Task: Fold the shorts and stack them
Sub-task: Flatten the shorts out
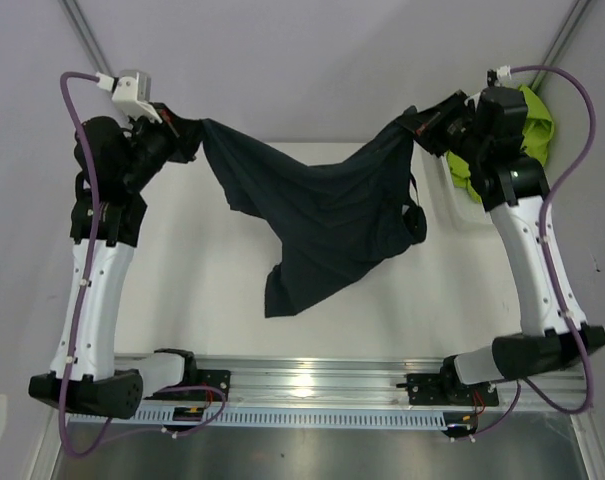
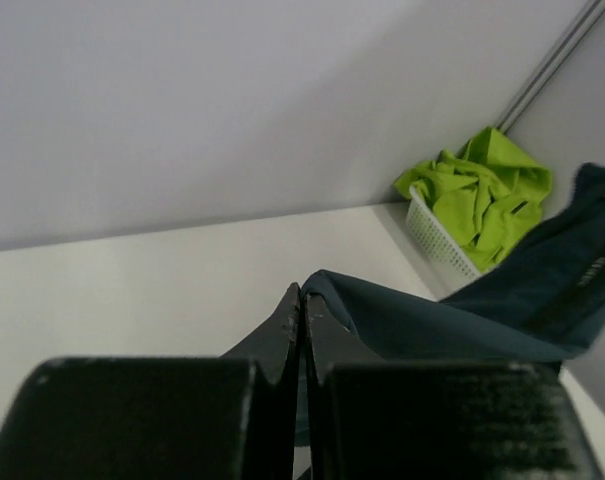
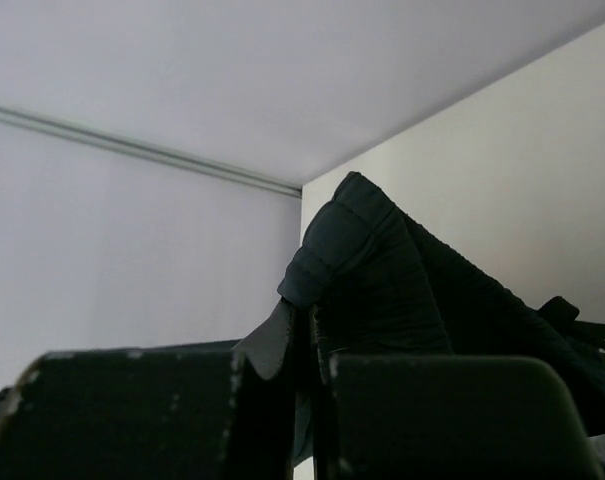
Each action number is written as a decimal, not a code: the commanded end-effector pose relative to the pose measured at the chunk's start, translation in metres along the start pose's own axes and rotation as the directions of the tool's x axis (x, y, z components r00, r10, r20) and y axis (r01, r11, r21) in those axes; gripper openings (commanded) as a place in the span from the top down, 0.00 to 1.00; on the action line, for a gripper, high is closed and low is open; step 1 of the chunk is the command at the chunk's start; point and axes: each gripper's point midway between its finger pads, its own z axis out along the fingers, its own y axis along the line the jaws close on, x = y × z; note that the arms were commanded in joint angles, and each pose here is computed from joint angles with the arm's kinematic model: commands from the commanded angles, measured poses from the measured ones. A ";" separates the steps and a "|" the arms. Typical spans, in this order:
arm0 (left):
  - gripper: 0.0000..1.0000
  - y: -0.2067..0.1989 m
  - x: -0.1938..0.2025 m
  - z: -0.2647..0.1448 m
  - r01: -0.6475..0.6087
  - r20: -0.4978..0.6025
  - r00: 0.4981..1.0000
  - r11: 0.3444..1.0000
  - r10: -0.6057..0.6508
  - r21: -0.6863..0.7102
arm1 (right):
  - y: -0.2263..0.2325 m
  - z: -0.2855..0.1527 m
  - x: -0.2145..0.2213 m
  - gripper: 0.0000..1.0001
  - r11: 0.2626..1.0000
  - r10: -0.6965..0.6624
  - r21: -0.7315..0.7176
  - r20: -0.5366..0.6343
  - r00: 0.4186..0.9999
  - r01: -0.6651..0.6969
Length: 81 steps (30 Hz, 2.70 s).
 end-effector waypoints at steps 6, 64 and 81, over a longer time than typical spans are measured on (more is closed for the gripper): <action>1.00 -0.008 -0.105 0.046 0.077 0.147 0.982 0.963 -0.117 0.257 | 0.071 0.094 -0.064 1.00 0.935 0.062 -0.350 -0.006 0.998 -0.060; 1.00 -0.022 -0.173 0.092 -0.107 0.357 0.933 0.925 -0.033 0.365 | 0.093 0.098 -0.120 1.00 0.785 -0.059 -0.616 0.040 0.997 0.071; 1.00 -0.022 0.095 0.111 0.046 0.052 0.996 0.913 -0.073 0.405 | -0.159 0.181 -0.001 1.00 0.980 0.112 -0.135 -0.251 0.962 -0.149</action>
